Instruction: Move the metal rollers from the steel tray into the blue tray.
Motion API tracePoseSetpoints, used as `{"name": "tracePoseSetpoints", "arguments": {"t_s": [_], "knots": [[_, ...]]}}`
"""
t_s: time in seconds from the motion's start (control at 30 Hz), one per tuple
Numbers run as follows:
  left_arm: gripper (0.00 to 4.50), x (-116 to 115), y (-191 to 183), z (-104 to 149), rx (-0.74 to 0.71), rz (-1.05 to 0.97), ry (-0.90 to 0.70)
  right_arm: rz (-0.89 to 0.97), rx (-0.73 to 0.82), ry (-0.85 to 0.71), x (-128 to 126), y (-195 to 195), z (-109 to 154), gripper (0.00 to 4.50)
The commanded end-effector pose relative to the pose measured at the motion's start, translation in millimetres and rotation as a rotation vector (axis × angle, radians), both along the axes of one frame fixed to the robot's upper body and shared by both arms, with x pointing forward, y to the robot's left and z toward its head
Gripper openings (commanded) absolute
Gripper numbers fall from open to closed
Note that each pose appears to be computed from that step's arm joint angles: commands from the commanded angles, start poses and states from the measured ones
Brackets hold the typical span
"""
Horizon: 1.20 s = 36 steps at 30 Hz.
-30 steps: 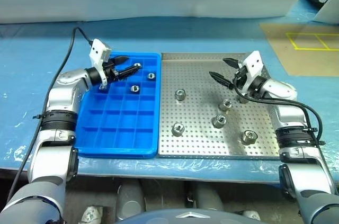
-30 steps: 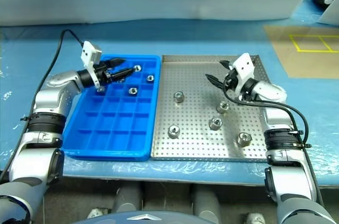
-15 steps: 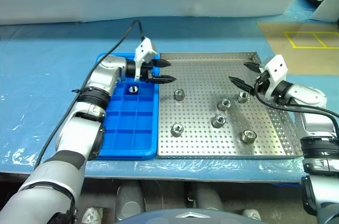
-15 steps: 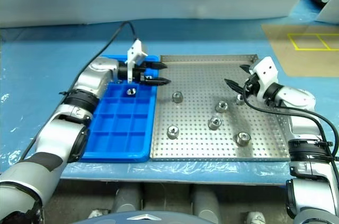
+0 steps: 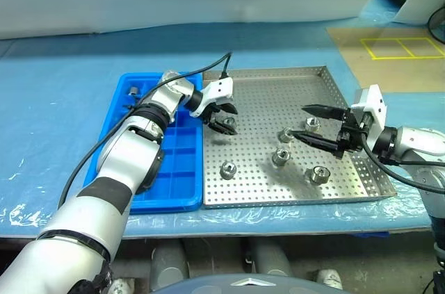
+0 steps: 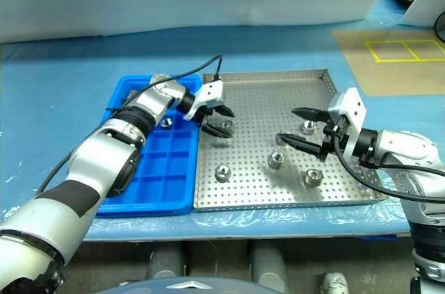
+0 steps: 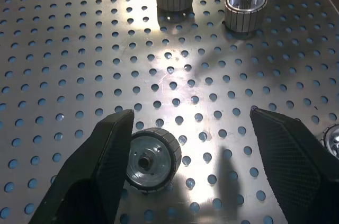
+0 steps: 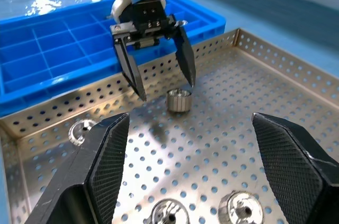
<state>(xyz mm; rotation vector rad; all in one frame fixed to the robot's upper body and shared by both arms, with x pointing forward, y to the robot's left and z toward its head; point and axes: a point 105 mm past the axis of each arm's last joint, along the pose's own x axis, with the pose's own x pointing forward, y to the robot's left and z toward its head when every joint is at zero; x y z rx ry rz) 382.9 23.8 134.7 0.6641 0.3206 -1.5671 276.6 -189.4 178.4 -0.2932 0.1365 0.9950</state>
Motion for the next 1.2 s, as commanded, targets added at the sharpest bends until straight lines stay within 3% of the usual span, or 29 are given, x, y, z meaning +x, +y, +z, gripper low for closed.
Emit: {"name": "tracePoseSetpoints", "arguments": {"t_s": [0.03, 0.3, 0.7, 1.2], "knots": [[3.70, 1, 3, -5, 0.046, -0.012, -0.044, 0.023, -0.044, -0.050, -1, 2, 8, 3.83], [3.70, 11, 6, -30, 0.147, 0.066, -0.157, -0.010, -0.060, -0.076, -1, 2, 4, 3.83], [3.70, 5, 1, -56, 0.209, 0.087, -0.135, -0.086, -0.089, -0.095, -7, -7, -1, 3.83], [3.70, 15, 35, -51, 0.370, 0.078, -0.203, -0.121, -0.093, -0.116, -3, -9, -6, 3.83]]}}
